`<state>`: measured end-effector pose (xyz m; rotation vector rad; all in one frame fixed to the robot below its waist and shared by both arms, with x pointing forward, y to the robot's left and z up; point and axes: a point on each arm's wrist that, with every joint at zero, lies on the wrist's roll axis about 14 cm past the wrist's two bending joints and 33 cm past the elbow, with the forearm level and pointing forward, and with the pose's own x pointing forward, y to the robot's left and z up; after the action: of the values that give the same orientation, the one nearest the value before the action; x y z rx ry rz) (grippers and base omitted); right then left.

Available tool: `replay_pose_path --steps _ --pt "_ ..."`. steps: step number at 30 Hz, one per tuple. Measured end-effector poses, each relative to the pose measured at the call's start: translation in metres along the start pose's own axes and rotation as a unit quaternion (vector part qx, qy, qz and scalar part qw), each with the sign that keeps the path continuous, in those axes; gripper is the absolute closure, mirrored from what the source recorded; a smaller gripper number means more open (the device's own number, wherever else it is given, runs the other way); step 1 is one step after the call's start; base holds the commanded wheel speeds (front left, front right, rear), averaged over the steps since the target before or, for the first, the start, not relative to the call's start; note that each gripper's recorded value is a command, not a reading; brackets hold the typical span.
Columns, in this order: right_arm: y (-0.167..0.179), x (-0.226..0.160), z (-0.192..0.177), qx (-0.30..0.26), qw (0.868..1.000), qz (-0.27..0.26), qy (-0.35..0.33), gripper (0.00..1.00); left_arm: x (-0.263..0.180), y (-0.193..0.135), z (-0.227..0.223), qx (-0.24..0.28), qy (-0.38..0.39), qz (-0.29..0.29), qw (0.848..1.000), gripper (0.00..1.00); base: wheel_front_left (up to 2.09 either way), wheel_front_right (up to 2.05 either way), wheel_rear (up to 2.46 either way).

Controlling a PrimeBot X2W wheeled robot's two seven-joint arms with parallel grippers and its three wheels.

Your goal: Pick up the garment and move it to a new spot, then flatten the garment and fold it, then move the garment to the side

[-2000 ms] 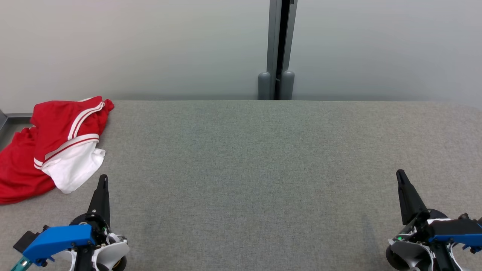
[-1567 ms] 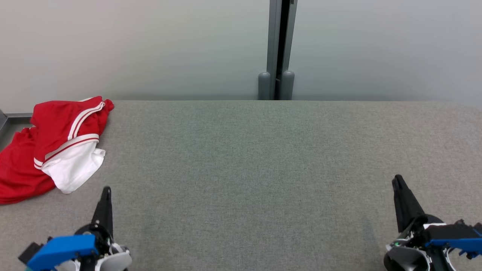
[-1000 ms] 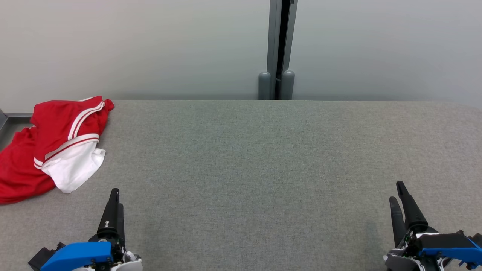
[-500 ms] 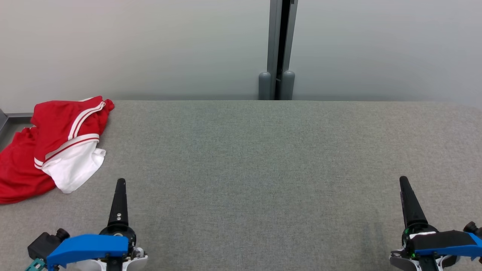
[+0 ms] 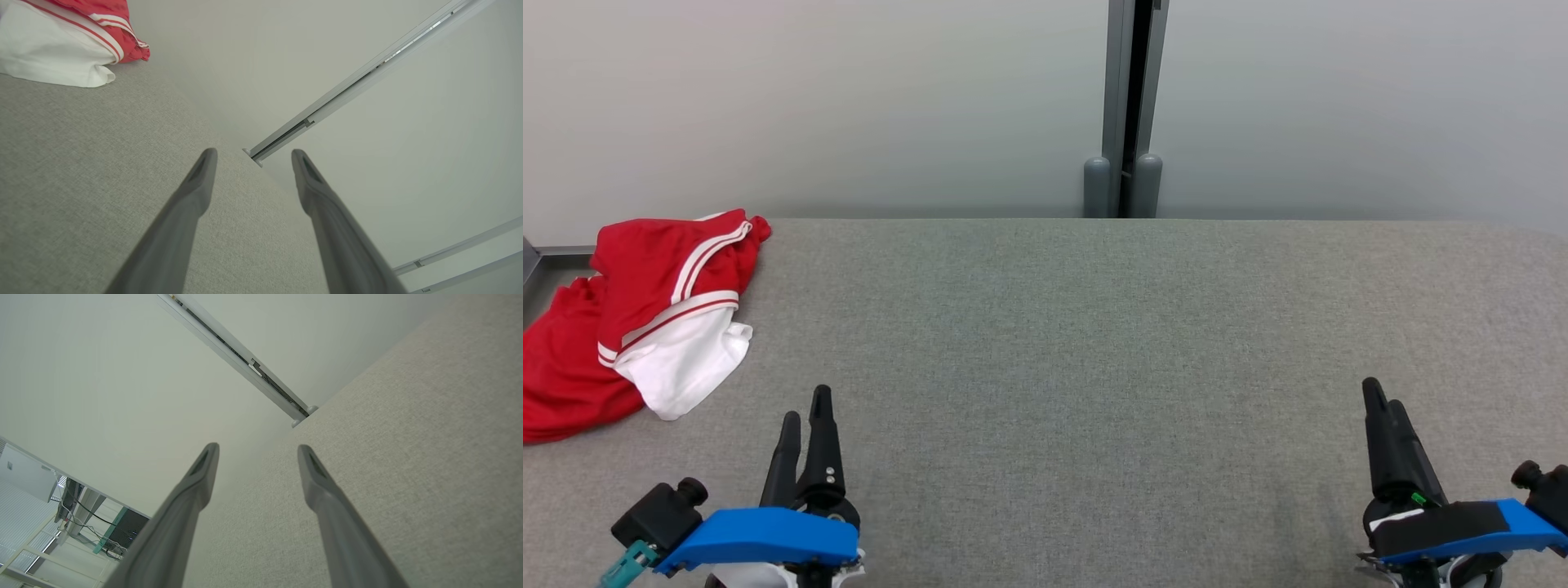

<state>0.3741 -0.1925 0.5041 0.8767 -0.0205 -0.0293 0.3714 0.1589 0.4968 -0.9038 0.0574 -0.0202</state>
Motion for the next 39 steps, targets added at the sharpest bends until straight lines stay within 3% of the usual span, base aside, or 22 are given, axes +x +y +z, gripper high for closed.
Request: replay_pose_path --steps 13,39 --pt "0.010 -0.003 -0.008 -0.111 0.994 0.023 0.008 0.00 -0.005 0.002 -0.009 0.114 0.008 -0.001 0.993 0.00 0.00 0.00 0.00" --pt "0.008 -0.010 -0.027 -0.260 0.964 0.041 0.026 0.00 -0.011 0.005 -0.026 0.237 0.019 -0.013 0.971 0.00 0.00 0.00 0.00"
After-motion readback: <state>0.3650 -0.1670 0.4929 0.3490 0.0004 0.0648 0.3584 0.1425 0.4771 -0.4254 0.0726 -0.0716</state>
